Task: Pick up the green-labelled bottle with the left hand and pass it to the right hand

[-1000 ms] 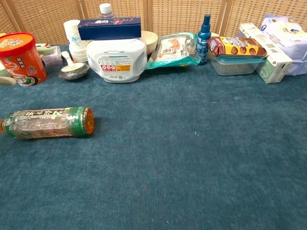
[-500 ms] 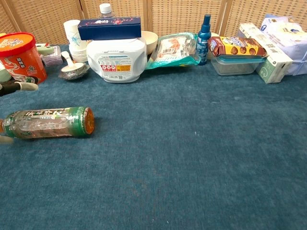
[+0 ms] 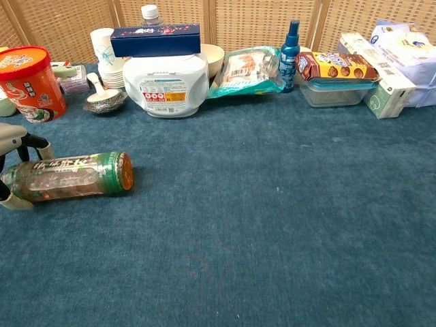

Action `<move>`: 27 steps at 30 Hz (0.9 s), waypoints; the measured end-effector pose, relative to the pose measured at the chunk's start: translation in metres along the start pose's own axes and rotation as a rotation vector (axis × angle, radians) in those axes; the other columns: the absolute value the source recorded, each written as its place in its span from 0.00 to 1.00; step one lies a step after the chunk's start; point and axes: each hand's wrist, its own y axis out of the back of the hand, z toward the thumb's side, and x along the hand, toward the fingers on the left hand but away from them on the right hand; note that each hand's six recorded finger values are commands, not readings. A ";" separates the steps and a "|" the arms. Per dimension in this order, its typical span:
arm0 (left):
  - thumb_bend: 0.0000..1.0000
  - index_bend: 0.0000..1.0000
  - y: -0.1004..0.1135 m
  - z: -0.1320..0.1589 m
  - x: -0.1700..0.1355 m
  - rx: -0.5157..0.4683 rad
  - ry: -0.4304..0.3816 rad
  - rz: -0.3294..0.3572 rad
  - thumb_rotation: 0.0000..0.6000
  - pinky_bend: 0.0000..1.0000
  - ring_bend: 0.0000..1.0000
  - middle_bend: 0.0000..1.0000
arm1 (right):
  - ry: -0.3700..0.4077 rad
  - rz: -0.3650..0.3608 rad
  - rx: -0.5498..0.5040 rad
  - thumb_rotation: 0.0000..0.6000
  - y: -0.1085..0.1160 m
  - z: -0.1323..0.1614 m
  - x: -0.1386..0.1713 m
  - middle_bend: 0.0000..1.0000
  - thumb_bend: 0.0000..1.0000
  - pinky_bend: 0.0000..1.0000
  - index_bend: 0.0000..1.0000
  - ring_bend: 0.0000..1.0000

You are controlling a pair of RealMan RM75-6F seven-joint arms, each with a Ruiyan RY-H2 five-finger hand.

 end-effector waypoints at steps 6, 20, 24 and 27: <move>0.00 0.53 0.003 0.001 0.001 -0.011 0.008 0.041 1.00 0.56 0.46 0.48 | -0.002 0.002 -0.006 1.00 0.000 -0.001 0.000 0.00 0.00 0.00 0.00 0.00; 0.00 0.57 0.034 0.001 -0.014 -0.090 -0.049 0.154 1.00 0.56 0.49 0.51 | 0.003 0.031 -0.004 1.00 -0.007 0.001 -0.001 0.00 0.00 0.00 0.00 0.00; 0.00 0.57 0.045 0.003 -0.020 -0.109 -0.065 0.178 1.00 0.56 0.49 0.51 | 0.014 0.051 -0.009 1.00 -0.011 0.004 0.000 0.00 0.00 0.00 0.00 0.00; 0.00 0.57 0.056 0.007 -0.024 -0.123 -0.084 0.191 1.00 0.56 0.49 0.51 | 0.035 0.071 -0.011 1.00 -0.015 0.008 -0.001 0.00 0.00 0.00 0.00 0.00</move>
